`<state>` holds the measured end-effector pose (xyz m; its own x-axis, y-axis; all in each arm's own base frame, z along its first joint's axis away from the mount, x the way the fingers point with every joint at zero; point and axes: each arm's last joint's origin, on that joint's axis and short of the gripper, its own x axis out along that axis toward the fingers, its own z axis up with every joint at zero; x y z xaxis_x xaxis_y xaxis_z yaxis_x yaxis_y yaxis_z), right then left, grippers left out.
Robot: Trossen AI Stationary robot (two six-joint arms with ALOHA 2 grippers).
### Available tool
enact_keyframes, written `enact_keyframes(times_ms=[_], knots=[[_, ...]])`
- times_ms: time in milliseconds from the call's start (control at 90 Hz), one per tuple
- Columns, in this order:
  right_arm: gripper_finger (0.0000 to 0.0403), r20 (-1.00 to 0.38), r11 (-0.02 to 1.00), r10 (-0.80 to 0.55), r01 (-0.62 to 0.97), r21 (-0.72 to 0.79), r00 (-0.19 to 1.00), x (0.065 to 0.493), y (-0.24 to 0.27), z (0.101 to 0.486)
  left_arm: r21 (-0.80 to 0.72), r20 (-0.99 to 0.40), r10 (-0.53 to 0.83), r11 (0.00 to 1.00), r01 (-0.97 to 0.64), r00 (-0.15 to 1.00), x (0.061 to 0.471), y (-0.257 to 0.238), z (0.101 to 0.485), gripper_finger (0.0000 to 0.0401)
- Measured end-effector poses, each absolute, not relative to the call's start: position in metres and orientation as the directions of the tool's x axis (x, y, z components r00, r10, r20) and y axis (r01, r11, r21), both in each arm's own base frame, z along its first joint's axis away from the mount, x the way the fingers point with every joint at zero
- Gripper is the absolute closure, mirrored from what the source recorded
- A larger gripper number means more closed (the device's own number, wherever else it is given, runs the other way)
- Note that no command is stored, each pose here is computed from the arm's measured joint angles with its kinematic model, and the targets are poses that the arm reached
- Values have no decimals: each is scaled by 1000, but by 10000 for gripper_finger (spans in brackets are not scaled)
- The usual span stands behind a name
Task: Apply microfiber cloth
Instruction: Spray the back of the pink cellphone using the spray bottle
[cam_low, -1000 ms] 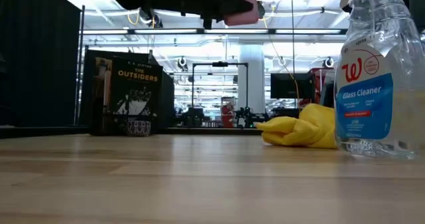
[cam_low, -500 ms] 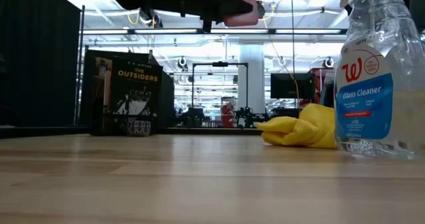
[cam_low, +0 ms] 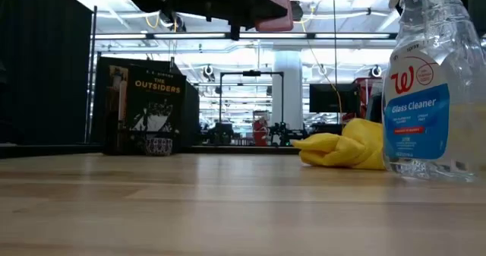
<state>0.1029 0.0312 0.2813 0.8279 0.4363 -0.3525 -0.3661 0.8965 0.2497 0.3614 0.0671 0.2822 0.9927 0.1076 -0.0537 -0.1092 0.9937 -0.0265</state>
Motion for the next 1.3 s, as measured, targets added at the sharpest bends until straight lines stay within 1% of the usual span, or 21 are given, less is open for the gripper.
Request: enact_keyframes(times_ms=[67, 222, 311, 456, 556, 656, 744, 944, 1067, 1211, 1300], knots=[[66, -356, 876, 478, -401, 269, 803, 102, 32, 281, -26, -54, 108, 994, -110, 993, 361, 67, 282, 388], [60, -358, 863, 476, -349, 366, 803, 103, 32, 280, -27, -54, 107, 994, -109, 993, 361, 67, 282, 388], [60, -339, 865, 476, -361, 349, 811, 104, 33, 282, -44, -54, 108, 993, -110, 993, 361, 67, 282, 388], [60, -260, 866, 480, -404, 296, 838, 106, 33, 290, -52, -54, 107, 993, -110, 993, 361, 67, 282, 388], [60, -230, 881, 446, -378, 286, 865, 108, 32, 293, -53, -55, 107, 993, -110, 993, 361, 67, 282, 388], [59, -232, 887, 431, -362, 288, 872, 108, 32, 293, -59, -55, 107, 992, -111, 993, 361, 67, 282, 388], [51, -246, 895, 413, -342, 286, 877, 109, 32, 292, -77, -55, 108, 991, -112, 993, 361, 67, 282, 388], [8, -267, 921, 352, -282, 267, 897, 110, 30, 290, -77, -55, 109, 991, -113, 993, 361, 68, 282, 388], [8, -297, 941, 295, -221, 258, 908, 110, 28, 287, -77, -55, 109, 991, -113, 993, 361, 68, 282, 388], [5, -322, 925, 298, -190, 328, 899, 109, 28, 285, -77, -55, 109, 991, -113, 993, 361, 68, 282, 388], [5, -311, 909, 297, -168, 381, 903, 109, 28, 286, -77, -56, 108, 991, -112, 993, 361, 67, 282, 388]])
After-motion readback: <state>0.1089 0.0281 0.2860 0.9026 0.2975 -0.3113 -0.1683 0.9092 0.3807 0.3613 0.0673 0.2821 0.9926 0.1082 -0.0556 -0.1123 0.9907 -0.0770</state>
